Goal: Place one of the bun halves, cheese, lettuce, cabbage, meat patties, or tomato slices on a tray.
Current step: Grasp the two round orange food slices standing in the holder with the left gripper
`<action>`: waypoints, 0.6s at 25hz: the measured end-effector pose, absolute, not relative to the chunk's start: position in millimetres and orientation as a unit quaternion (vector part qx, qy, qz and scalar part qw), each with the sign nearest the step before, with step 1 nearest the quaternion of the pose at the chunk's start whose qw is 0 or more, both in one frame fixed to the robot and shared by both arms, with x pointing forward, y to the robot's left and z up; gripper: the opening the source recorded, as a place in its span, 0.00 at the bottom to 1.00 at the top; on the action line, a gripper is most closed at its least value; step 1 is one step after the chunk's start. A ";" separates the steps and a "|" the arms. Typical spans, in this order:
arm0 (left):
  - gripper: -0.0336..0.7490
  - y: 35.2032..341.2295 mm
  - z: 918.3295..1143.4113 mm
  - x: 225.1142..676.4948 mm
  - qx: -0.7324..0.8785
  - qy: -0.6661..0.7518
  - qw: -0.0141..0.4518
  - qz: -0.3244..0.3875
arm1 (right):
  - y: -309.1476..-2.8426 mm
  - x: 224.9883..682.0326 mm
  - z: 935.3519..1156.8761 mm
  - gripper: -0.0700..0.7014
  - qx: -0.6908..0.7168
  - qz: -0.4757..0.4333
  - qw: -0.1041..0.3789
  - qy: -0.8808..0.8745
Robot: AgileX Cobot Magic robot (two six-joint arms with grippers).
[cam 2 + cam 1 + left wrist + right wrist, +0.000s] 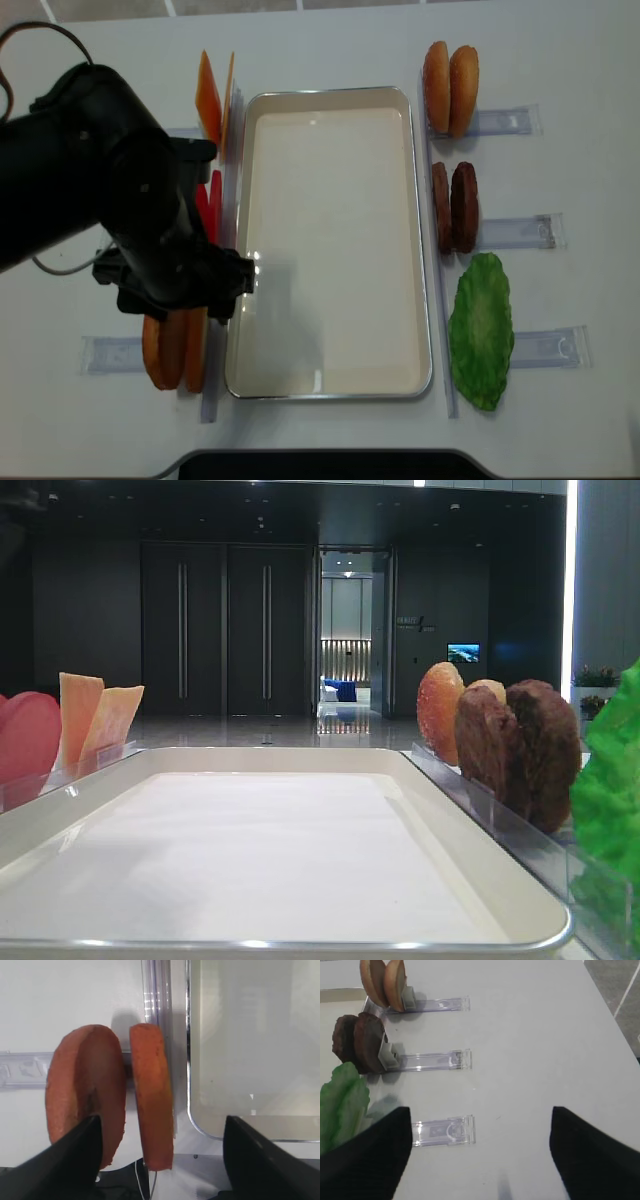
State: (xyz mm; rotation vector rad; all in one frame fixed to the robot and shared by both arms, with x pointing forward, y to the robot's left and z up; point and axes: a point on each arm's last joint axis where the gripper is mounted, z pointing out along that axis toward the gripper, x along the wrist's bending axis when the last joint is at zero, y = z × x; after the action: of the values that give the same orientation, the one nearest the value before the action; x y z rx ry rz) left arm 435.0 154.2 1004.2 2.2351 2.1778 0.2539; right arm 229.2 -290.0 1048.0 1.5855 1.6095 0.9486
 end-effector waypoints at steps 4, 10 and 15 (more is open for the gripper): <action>0.77 150.9 993.2 438.1 0.724 0.686 -0.017 0.076 | -290.0 229.2 1048.0 0.79 0.609 0.364 0.339 0.618; 0.77 149.2 985.2 440.5 0.728 0.681 -0.033 0.075 | -290.0 229.2 1048.0 0.79 0.609 0.364 0.339 0.618; 0.77 147.7 978.1 442.4 0.734 0.673 -0.048 0.074 | -290.0 229.2 1048.0 0.79 0.609 0.364 0.339 0.618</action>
State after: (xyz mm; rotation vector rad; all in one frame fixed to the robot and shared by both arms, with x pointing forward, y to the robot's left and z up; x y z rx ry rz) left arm 442.4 147.7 978.1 2.3805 2.1813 0.2387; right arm 229.2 -290.0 1048.0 1.5855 1.6095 0.9486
